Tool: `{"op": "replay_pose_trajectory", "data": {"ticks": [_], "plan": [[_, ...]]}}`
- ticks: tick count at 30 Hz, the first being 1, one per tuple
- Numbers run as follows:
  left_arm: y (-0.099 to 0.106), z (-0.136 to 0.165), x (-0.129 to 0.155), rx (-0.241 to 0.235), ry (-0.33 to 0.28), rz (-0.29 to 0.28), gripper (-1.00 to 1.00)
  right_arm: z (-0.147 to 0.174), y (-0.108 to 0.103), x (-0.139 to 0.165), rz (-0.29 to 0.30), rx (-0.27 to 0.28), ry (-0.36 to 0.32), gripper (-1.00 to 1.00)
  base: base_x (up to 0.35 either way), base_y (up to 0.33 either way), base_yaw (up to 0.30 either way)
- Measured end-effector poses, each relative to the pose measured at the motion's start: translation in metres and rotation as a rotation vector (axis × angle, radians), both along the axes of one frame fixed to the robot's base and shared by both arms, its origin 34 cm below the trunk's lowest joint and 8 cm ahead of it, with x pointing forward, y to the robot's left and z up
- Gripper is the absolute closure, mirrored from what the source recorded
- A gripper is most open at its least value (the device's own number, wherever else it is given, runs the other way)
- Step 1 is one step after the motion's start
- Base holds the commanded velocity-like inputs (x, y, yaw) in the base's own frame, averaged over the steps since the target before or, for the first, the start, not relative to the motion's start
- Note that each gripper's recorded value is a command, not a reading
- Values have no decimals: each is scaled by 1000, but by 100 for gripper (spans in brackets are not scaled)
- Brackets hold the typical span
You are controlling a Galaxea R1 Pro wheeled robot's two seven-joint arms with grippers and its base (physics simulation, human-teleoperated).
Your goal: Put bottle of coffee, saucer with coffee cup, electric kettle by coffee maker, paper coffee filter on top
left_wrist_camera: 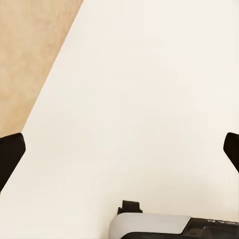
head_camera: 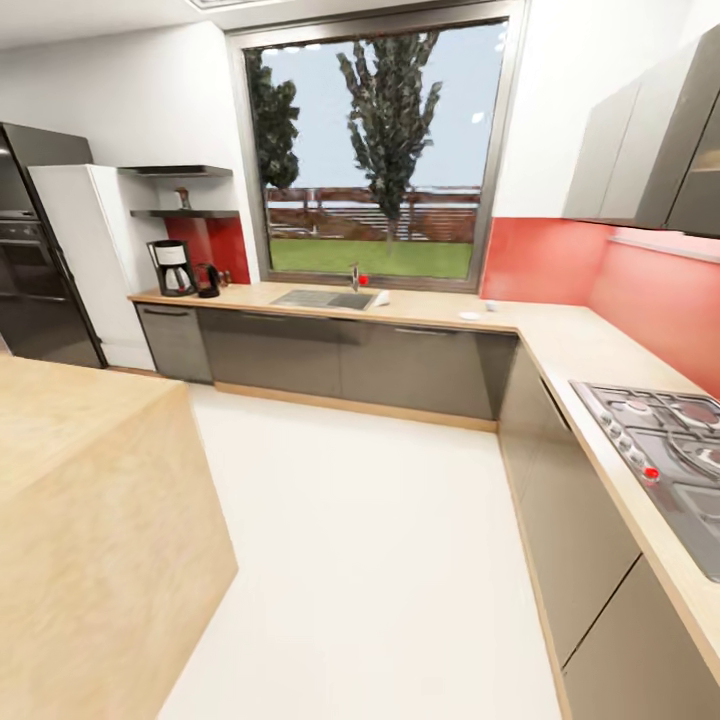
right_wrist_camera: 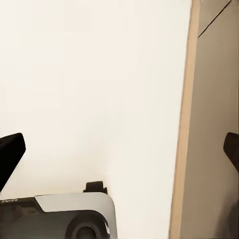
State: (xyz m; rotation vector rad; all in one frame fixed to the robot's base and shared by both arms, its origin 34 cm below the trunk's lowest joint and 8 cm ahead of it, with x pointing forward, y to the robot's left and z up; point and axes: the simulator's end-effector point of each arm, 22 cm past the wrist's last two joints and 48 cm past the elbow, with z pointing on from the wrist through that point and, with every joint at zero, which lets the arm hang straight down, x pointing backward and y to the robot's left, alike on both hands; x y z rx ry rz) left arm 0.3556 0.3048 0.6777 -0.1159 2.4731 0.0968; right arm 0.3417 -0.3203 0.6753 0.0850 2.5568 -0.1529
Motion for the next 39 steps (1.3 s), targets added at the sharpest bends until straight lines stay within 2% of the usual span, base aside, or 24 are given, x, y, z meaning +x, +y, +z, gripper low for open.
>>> {"op": "replay_pose_trajectory", "data": {"ticks": [13, 22, 39], "plan": [[0, 0, 0, 0, 0, 0, -100, 0, 0, 0, 0, 0, 1, -100, 335, 0, 0], [0, 0, 0, 0, 0, -1, -100, -12, 4, -23, -3, 11, 52, -100, 335, -5, 0], [1, 0, 0, 2, 0, -1, -100, -12, 4, -24, -4, 11, 56, -100, 314, -114, 0]]}}
